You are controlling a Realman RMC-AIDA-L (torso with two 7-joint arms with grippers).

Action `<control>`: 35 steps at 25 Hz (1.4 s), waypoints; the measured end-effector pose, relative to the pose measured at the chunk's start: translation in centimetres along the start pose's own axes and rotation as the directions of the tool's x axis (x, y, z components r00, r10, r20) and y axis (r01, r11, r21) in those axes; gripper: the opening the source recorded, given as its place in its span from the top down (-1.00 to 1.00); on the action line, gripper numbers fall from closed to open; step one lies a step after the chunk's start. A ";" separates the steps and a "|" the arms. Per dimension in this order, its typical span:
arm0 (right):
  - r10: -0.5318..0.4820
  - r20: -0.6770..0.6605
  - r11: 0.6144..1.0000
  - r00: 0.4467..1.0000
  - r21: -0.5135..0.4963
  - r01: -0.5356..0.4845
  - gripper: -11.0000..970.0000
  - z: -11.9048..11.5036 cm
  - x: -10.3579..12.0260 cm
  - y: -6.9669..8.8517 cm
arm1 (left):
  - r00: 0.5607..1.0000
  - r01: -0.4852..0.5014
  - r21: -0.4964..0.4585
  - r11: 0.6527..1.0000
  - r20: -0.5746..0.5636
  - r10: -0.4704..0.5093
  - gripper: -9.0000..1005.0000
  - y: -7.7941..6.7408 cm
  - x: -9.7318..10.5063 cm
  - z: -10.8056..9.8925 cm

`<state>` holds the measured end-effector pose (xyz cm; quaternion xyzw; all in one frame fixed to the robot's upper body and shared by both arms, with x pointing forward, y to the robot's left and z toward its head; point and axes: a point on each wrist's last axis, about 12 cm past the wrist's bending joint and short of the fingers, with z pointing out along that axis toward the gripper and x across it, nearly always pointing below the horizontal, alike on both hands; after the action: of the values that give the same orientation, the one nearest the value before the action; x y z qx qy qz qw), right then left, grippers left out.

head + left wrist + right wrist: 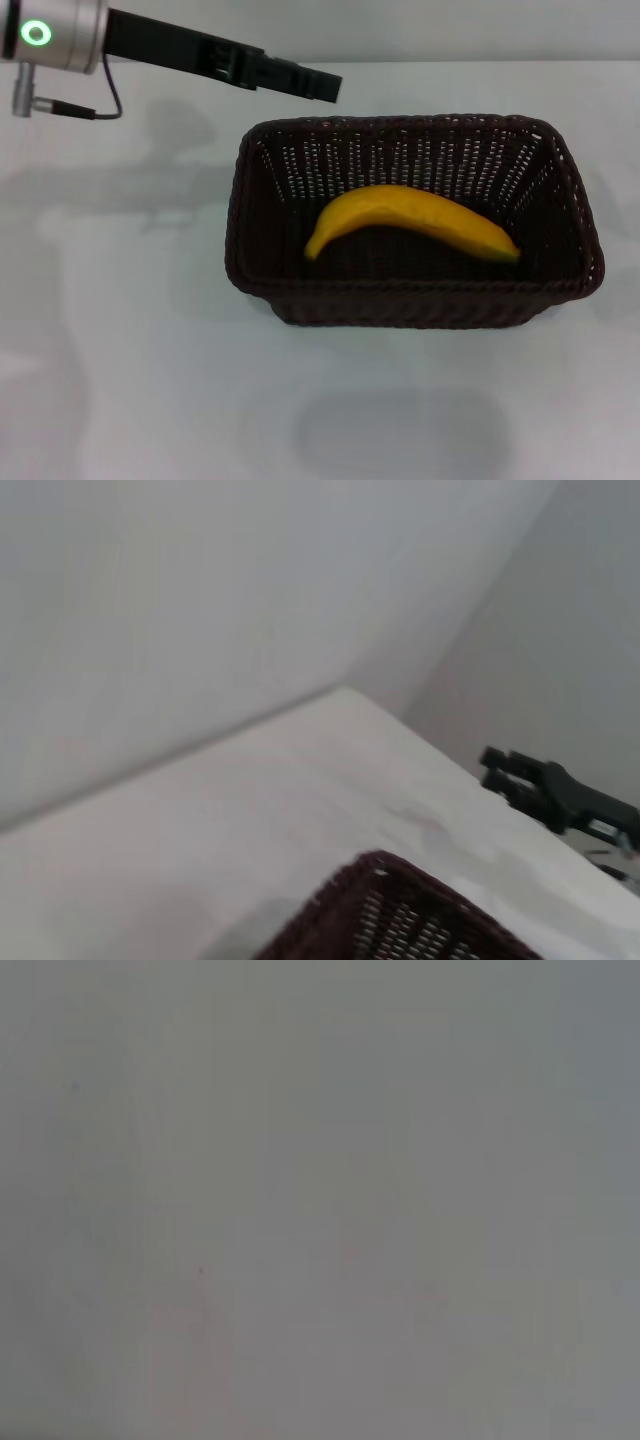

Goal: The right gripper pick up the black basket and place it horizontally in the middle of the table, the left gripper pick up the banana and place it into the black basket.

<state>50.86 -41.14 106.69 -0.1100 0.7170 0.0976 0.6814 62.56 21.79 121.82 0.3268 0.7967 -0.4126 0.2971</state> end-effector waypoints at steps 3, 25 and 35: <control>0.000 0.001 1.000 1.000 -0.002 0.000 -0.02 -0.1 0.0 0.0 | 0.996 -0.059 -0.051 0.997 0.063 0.063 -0.78 -0.1 1.0 -1.2; -0.057 0.064 0.998 0.996 -0.005 0.057 -0.02 -2.7 0.6 0.6 | 0.536 0.169 -0.600 0.782 0.721 0.438 -0.76 -0.3 26.0 -12.4; -0.066 0.105 0.990 0.992 0.129 0.053 -0.02 -3.4 1.8 0.7 | 0.483 0.352 -0.693 0.629 0.710 0.512 -0.76 -1.1 31.4 -11.0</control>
<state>47.36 -41.47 105.04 -0.0827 0.6798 0.0377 0.7277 40.33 39.32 104.37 -0.0487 0.6040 -0.1174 0.7868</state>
